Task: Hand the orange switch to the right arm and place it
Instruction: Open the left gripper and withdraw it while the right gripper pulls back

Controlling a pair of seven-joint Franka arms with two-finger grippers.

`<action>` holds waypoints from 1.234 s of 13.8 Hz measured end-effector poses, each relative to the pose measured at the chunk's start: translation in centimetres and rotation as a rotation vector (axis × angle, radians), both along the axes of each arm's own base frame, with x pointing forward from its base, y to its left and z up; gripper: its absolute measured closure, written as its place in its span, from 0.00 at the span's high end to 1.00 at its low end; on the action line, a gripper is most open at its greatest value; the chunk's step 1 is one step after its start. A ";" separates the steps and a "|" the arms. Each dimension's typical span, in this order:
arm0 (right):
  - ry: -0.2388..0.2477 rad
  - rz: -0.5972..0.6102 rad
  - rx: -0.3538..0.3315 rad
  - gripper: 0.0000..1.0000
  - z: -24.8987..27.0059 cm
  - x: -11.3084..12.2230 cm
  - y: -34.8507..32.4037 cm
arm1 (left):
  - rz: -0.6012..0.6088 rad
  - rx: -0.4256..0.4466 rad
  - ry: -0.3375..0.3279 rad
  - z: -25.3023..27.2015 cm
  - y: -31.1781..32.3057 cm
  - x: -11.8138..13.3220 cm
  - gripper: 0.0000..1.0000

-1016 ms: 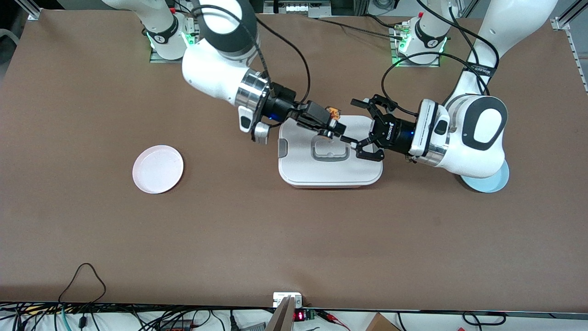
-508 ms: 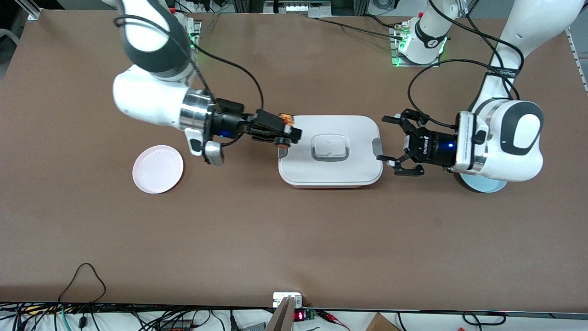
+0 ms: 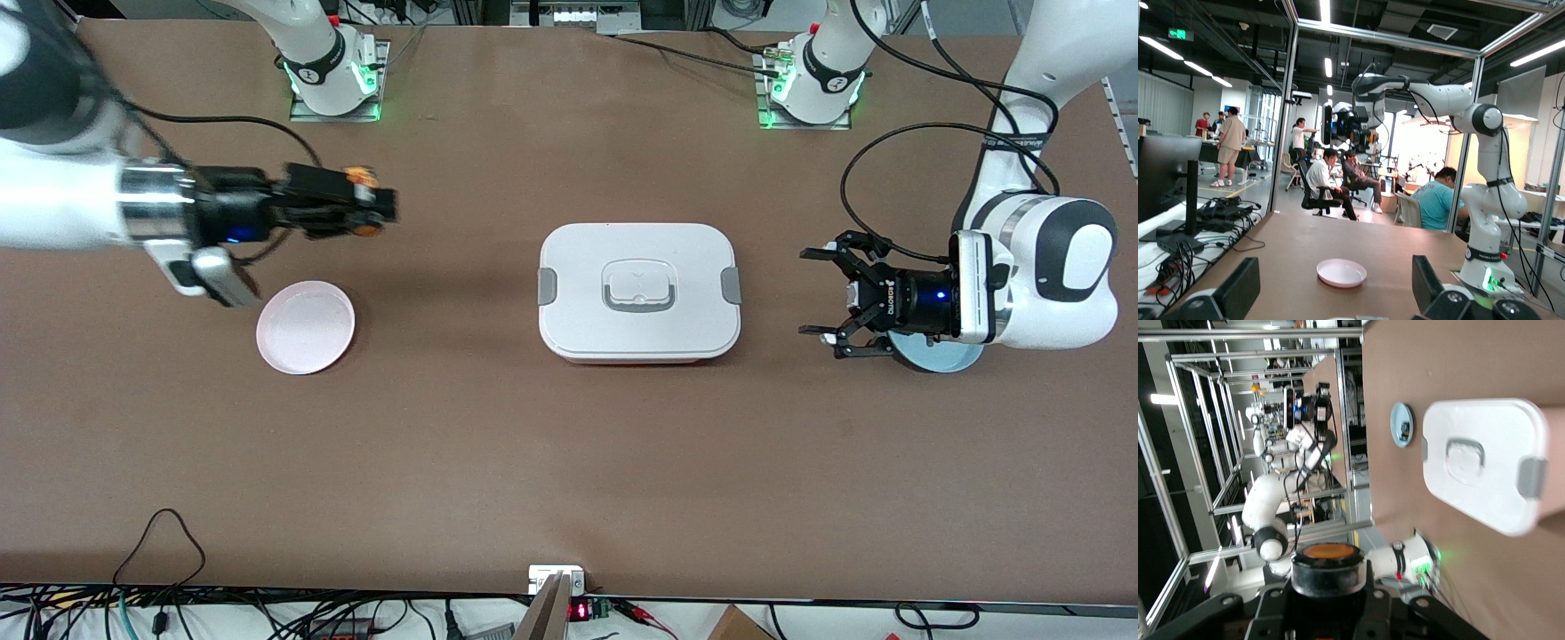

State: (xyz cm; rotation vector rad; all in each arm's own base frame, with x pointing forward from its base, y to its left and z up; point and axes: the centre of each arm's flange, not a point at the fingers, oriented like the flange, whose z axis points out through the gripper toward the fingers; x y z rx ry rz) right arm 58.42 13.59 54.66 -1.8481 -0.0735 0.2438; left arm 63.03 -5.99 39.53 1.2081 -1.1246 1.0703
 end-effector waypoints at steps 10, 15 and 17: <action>0.051 0.107 -0.216 0.33 -0.1 -2.9 -12.6 | -0.127 0.474 0.105 -1.5 9.2 -3.3 1.00; 0.040 0.143 -0.735 0.33 -2.3 -2.7 -15.8 | -0.172 0.772 0.345 -0.6 8.9 -3.6 1.00; 0.008 0.150 -0.941 0.33 -2.6 -2.0 -15.1 | -0.157 0.883 0.420 0.9 8.0 -3.4 1.00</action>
